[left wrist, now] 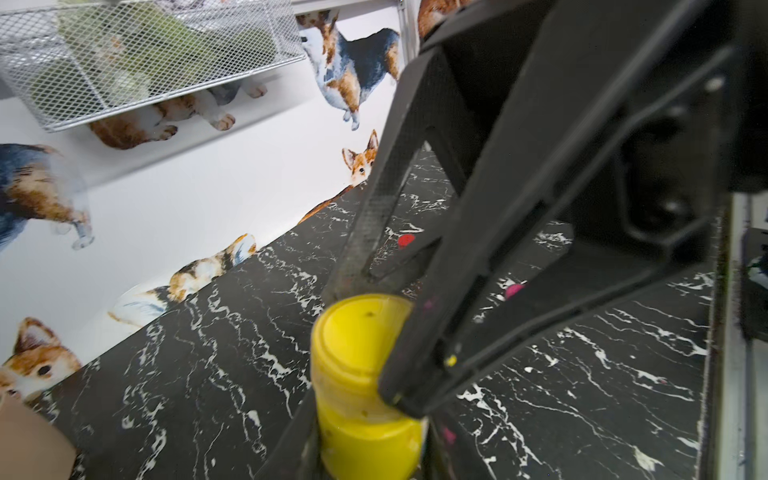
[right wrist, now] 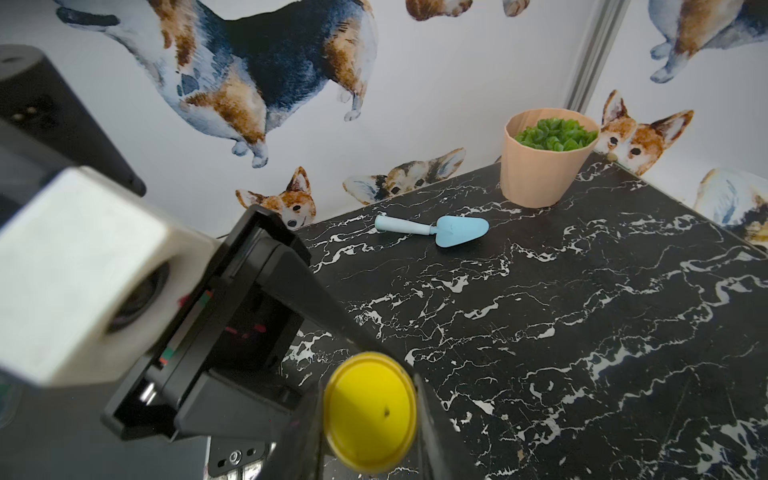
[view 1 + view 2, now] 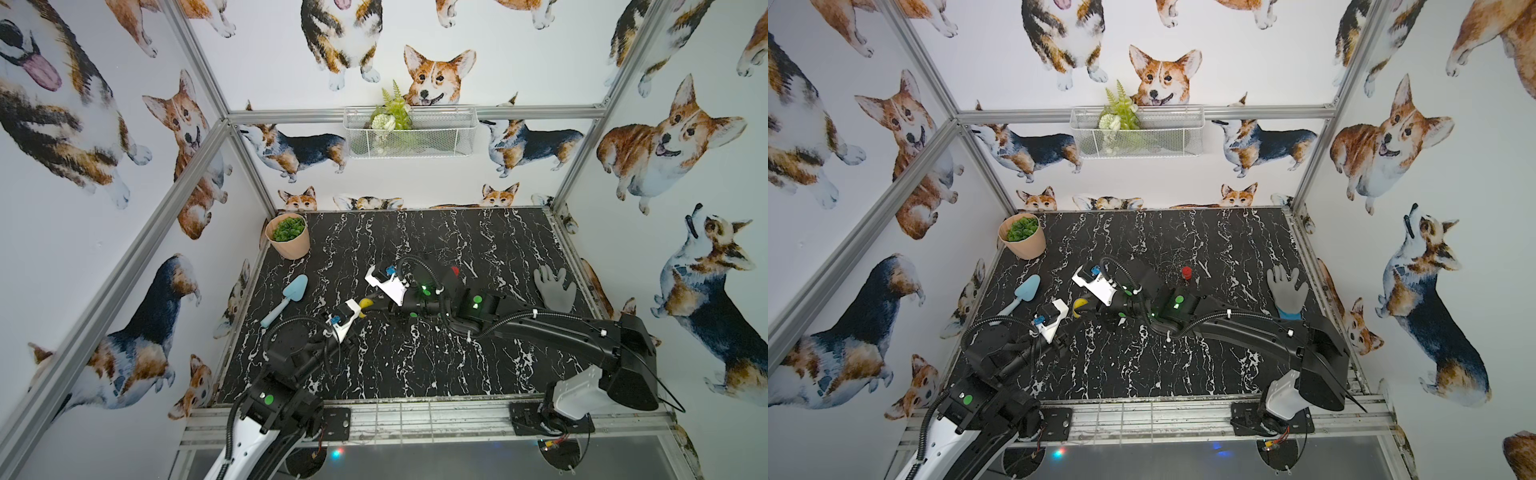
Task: Close the paint jar lid
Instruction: Screw the lid onto the paint jar.
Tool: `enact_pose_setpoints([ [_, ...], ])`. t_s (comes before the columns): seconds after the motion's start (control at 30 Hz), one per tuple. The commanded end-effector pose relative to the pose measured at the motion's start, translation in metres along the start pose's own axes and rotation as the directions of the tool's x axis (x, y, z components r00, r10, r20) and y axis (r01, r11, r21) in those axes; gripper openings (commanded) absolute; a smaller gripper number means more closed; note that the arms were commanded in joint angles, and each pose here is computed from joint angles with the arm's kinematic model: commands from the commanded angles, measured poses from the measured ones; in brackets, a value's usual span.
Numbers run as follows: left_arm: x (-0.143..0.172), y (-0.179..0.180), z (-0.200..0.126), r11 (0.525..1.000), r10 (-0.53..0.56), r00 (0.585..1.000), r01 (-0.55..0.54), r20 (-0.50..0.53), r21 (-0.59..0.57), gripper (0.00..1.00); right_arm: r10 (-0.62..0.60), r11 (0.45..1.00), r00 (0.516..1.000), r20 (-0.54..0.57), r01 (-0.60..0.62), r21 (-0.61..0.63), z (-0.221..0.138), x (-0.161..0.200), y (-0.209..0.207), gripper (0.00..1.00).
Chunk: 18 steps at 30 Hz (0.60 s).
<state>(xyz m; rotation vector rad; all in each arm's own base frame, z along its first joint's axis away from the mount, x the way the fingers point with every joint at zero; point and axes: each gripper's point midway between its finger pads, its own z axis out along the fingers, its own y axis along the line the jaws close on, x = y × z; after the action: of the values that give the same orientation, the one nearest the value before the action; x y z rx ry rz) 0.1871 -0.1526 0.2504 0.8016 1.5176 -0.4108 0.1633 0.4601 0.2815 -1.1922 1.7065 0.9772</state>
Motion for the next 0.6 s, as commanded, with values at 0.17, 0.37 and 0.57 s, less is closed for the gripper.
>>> enact_pose_setpoints([
  [0.17,-0.03,0.031,-0.01,0.981,0.09,0.991,-0.072,0.094,-0.18,0.32,0.193,0.965,0.981,-0.037,-0.183,0.19,0.025,0.024,-0.021,0.32],
  [0.37,-0.023,0.04,-0.009,0.97,0.091,0.995,-0.078,0.047,-0.231,0.32,0.301,0.94,0.954,-0.011,-0.294,0.171,0.035,0.021,-0.016,0.32],
  [0.57,-0.021,0.043,-0.009,0.967,0.086,0.996,-0.075,0.035,-0.245,0.32,0.307,0.938,0.952,-0.006,-0.301,0.172,0.035,0.022,-0.016,0.45],
])
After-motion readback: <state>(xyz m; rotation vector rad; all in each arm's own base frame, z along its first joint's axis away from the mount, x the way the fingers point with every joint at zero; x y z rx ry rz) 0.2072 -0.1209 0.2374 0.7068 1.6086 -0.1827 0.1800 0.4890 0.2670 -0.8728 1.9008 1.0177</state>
